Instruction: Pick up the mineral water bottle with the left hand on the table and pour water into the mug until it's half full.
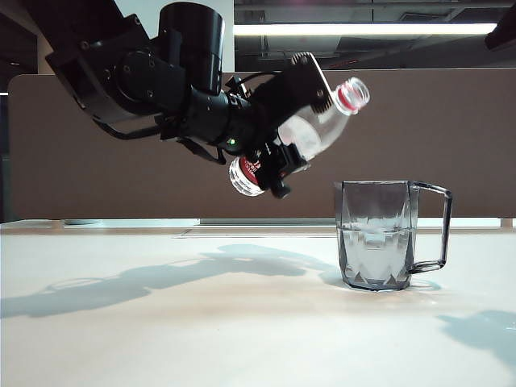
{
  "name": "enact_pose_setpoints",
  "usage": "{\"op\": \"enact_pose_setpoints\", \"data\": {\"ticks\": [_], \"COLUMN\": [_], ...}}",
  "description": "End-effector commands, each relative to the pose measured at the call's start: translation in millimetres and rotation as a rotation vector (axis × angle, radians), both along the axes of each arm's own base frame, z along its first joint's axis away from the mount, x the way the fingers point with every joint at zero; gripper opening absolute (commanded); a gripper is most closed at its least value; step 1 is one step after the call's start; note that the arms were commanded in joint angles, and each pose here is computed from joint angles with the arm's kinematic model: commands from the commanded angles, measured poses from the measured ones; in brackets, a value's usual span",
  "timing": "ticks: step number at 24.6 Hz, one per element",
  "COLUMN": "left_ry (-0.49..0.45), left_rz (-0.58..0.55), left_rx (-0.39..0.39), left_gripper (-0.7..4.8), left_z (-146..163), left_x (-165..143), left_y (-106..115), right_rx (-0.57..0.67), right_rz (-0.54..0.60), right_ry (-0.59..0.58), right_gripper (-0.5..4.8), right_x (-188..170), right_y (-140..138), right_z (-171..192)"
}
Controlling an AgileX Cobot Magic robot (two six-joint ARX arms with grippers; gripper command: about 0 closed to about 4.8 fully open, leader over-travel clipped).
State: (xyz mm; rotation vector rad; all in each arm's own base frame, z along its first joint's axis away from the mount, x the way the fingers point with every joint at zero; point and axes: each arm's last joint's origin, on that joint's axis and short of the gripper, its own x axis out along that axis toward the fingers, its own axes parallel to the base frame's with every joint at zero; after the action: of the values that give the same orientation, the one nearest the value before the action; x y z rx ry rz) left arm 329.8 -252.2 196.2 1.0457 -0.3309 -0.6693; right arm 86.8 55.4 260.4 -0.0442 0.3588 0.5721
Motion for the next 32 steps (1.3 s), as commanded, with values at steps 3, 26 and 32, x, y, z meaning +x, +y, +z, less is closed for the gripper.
{"op": "enact_pose_setpoints", "data": {"ticks": [3, 26, 32], "left_ry": [0.080, 0.460, 0.545], "left_rz": [0.001, 0.079, 0.095], "left_rx": [-0.220, -0.733, -0.804], "left_gripper": [2.73, 2.67, 2.67], "left_z": [29.0, 59.7, 37.3], "left_x": [-4.6, -41.1, -63.0], "left_y": [3.9, 67.0, 82.5], "right_rx": [0.007, 0.007, 0.006], "right_rz": [0.002, 0.002, 0.002], "right_ry": [-0.018, -0.017, -0.015], "right_gripper": [-0.08, -0.08, -0.08], "right_x": [0.0, 0.0, 0.0], "right_y": [0.0, 0.0, -0.1], "right_z": [3.2, 3.1, 3.0]}}
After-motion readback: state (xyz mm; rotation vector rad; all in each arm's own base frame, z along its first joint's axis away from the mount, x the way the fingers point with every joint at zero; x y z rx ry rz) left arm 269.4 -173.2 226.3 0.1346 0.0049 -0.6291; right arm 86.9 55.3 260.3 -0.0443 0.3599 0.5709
